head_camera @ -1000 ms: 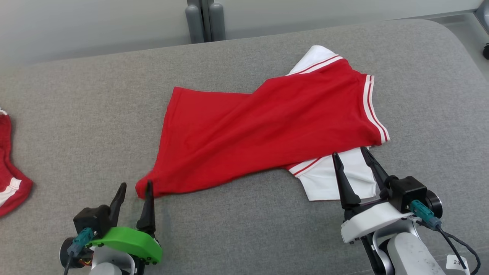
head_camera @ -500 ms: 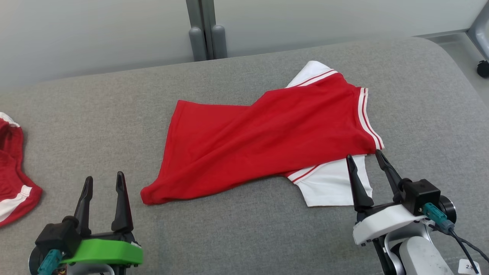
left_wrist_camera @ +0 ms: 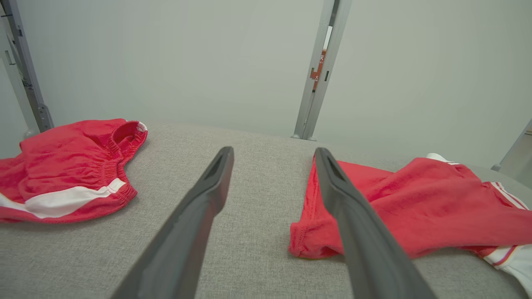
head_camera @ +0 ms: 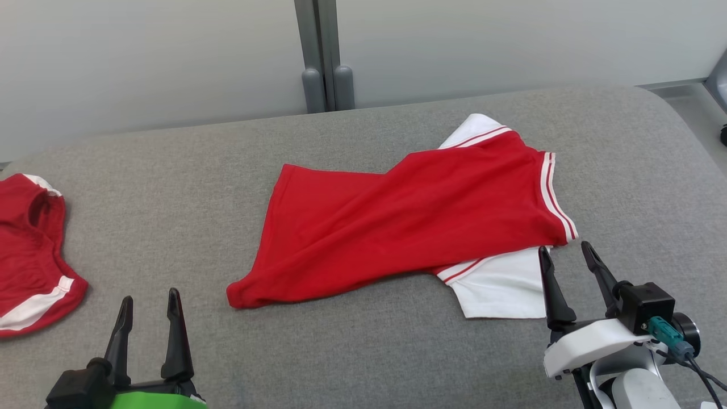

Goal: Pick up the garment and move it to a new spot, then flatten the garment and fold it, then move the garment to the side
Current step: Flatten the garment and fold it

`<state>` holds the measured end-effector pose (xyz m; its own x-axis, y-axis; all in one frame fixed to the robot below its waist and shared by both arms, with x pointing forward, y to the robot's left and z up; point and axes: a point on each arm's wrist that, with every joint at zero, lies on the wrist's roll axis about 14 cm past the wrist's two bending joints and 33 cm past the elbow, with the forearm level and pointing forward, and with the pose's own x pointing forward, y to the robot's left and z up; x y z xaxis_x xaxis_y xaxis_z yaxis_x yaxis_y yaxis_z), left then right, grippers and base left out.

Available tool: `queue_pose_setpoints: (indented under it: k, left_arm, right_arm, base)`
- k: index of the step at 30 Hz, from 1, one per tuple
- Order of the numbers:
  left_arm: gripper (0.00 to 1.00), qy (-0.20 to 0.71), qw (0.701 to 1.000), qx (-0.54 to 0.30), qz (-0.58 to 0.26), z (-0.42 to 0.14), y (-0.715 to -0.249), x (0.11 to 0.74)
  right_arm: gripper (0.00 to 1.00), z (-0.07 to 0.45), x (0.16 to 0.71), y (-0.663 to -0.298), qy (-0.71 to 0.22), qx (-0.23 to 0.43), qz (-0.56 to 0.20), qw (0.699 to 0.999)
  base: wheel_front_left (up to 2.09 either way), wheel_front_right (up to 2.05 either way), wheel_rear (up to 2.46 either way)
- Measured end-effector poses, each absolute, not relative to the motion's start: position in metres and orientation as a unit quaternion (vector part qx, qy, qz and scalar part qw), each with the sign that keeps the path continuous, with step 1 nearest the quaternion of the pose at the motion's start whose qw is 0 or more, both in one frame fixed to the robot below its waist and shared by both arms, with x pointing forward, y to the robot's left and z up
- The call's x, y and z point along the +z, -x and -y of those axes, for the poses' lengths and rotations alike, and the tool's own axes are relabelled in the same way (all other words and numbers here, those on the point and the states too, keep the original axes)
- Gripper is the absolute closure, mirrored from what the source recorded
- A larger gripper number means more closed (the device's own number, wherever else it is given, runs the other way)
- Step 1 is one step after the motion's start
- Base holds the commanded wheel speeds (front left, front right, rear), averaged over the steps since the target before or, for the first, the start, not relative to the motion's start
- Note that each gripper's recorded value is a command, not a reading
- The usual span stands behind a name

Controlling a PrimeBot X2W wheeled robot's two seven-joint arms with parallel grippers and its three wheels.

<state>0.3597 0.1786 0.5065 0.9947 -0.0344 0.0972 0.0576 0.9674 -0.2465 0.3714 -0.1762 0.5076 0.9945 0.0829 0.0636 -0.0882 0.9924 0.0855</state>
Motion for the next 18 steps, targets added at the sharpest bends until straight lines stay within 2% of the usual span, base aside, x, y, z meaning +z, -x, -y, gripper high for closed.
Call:
queue_pose_setpoints:
  k: [18]
  left_arm:
    - [0.0, 0.131, 0.991, -0.026, 0.024, -0.175, -0.349, 0.493]
  right_arm:
    - [0.0, 0.161, 0.515, -0.372, -0.046, 0.061, 0.04, 0.996]
  base:
    - [0.0, 0.0, 0.0]
